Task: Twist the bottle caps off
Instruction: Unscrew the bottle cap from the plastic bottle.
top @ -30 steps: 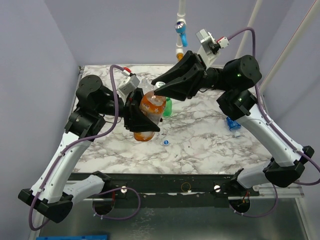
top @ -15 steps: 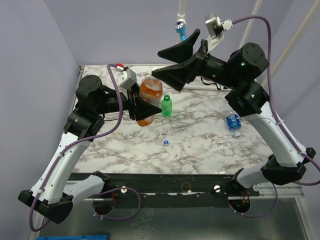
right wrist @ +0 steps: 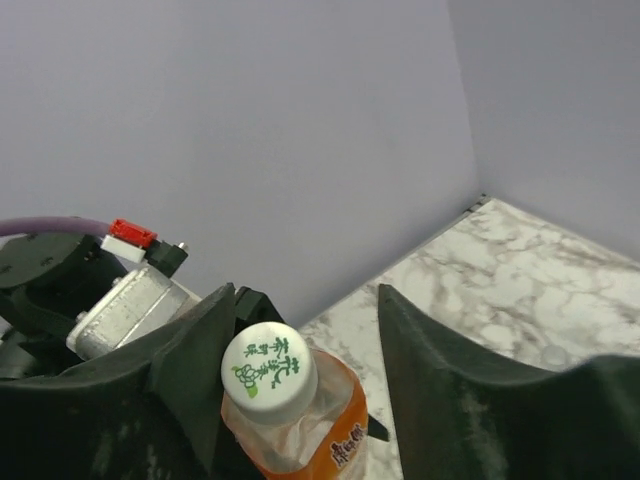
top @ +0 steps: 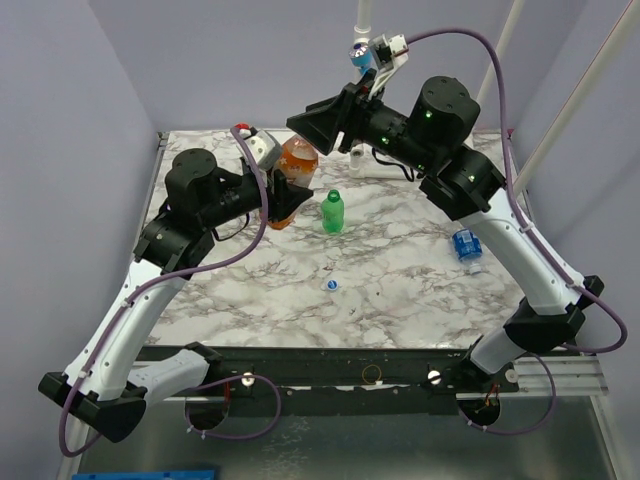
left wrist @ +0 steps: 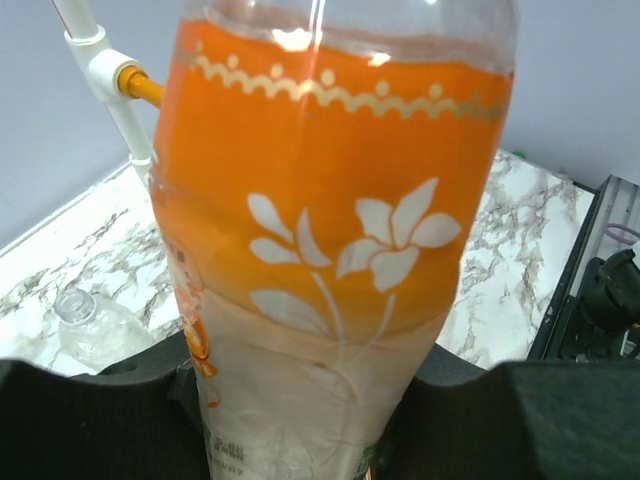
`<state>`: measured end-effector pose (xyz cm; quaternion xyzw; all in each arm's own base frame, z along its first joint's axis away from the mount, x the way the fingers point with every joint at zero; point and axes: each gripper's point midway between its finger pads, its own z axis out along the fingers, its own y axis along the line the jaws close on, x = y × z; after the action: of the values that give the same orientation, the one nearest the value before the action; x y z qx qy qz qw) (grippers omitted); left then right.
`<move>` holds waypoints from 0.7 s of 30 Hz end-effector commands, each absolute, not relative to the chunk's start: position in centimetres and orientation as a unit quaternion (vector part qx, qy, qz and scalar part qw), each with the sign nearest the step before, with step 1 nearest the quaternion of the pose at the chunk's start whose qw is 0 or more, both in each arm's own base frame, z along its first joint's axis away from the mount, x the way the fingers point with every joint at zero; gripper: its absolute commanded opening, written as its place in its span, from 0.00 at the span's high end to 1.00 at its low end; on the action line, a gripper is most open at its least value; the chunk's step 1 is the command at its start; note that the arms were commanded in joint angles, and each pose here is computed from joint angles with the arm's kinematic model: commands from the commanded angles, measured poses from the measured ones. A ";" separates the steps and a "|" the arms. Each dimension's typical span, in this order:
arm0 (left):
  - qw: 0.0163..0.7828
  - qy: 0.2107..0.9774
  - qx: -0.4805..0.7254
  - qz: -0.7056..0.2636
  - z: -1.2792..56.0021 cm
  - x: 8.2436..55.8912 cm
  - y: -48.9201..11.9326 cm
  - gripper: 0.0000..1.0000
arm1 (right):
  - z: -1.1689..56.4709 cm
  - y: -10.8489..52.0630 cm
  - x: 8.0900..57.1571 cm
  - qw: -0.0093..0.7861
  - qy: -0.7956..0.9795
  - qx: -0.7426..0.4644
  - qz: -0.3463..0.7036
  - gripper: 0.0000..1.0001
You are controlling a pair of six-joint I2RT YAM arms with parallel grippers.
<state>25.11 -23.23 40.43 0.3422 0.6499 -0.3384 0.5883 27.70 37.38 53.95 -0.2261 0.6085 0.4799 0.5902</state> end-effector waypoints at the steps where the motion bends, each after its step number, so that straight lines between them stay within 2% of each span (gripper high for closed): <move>1: 0.597 0.659 0.338 -0.309 39.9 25.8 -22.7 1.00 | 54.7 37.0 27.8 0.603 0.602 -0.209 0.480 0.49; 4: 0.594 0.660 0.339 -0.312 39.8 25.6 -22.7 1.00 | 54.6 37.1 27.6 0.600 0.599 -0.207 0.488 0.75; 8: 0.588 0.653 0.343 -0.331 40.2 24.9 -23.0 1.00 | 54.8 37.0 27.0 0.597 0.593 -0.211 0.498 0.98; 12: 0.559 0.625 0.369 -0.400 41.6 21.9 -24.3 1.00 | 55.7 37.1 24.2 0.590 0.548 -0.270 0.527 0.99; 15: 0.497 0.568 0.425 -0.500 43.4 16.5 -25.5 1.00 | 56.2 37.0 20.4 0.566 0.494 -0.353 0.558 0.99; 17: 0.429 0.537 0.444 -0.576 44.9 12.8 -25.6 1.00 | 56.2 36.9 18.1 0.543 0.467 -0.396 0.575 0.99; 19: 0.368 0.530 0.445 -0.621 45.6 11.0 -25.6 1.00 | 56.0 36.5 15.9 0.521 0.432 -0.430 0.598 0.99; 21: 0.361 0.527 0.447 -0.627 46.0 10.7 -25.5 1.00 | 55.9 35.9 13.7 0.501 0.389 -0.463 0.620 0.99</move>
<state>17.01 -26.04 42.04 0.3979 0.5965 -0.5252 0.4582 20.01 36.85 56.10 -0.3507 0.4926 0.5680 0.5583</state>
